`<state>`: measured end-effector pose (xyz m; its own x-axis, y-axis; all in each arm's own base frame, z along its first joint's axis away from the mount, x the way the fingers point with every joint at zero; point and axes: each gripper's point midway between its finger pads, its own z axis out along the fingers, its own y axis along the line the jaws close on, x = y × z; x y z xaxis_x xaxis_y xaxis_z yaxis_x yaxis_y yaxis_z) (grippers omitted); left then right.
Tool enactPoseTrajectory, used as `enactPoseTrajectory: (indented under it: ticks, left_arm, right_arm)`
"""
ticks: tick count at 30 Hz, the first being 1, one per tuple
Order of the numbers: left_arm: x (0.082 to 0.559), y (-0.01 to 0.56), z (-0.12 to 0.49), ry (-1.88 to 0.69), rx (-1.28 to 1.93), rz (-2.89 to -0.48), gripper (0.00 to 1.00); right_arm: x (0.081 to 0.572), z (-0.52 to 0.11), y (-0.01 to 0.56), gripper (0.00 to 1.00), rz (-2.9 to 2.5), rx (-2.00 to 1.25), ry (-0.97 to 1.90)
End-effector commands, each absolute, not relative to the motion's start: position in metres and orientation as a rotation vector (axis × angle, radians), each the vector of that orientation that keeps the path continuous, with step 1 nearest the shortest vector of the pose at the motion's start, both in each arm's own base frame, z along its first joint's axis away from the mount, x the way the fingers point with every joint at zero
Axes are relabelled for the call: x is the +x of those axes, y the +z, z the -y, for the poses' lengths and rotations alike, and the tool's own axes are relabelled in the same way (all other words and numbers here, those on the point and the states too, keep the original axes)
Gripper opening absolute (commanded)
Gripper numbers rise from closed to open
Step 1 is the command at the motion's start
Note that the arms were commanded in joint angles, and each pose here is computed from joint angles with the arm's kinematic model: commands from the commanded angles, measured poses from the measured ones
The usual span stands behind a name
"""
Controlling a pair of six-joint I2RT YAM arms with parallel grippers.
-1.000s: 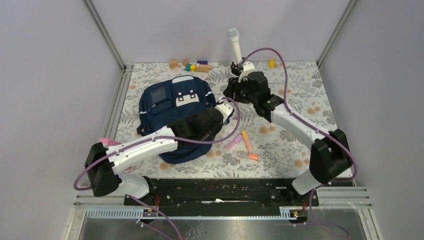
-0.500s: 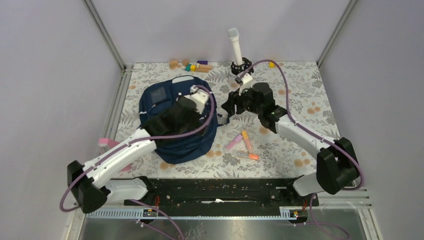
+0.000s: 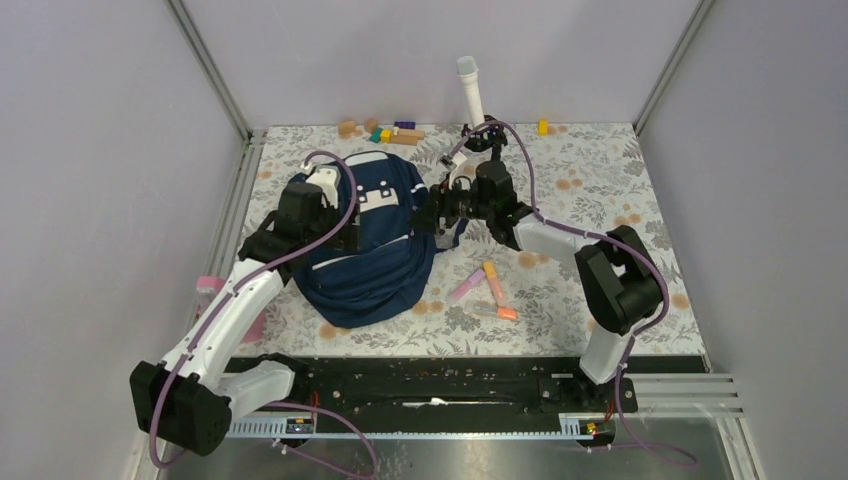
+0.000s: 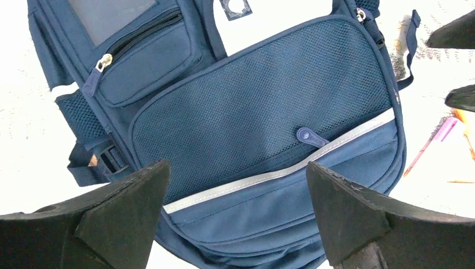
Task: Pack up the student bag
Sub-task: Adjust the student bag at the center of the board.
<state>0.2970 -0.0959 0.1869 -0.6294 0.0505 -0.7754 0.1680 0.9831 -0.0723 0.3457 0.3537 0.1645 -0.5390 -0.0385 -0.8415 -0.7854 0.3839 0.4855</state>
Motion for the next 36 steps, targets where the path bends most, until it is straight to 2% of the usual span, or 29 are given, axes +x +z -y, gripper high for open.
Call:
enactPoseTrajectory:
  ticks: [1, 16, 25, 31, 36]
  left_arm:
    - [0.305, 0.185, 0.108, -0.241, 0.17, -2.256, 0.97]
    - [0.311, 0.171, 0.103, -0.185, 0.158, -2.311, 0.98]
    - [0.311, 0.168, 0.098, -0.148, 0.151, -2.316, 0.98]
    - [0.311, 0.166, 0.096, -0.138, 0.153, -2.322, 0.99]
    - [0.311, 0.163, 0.096, -0.132, 0.162, -2.33, 0.99]
  right_arm:
    - [0.346, -0.381, 0.191, 0.69, -1.78, -0.722, 1.311]
    - [0.318, -0.411, 0.142, 0.69, -1.933, -0.745, 1.371]
    - [0.276, -0.42, 0.122, 0.66, -2.082, -0.708, 1.322]
    - [0.261, -0.41, 0.129, 0.65, -2.104, -0.619, 1.31]
    - [0.276, -0.395, 0.147, 0.67, -1.994, -0.719, 1.141]
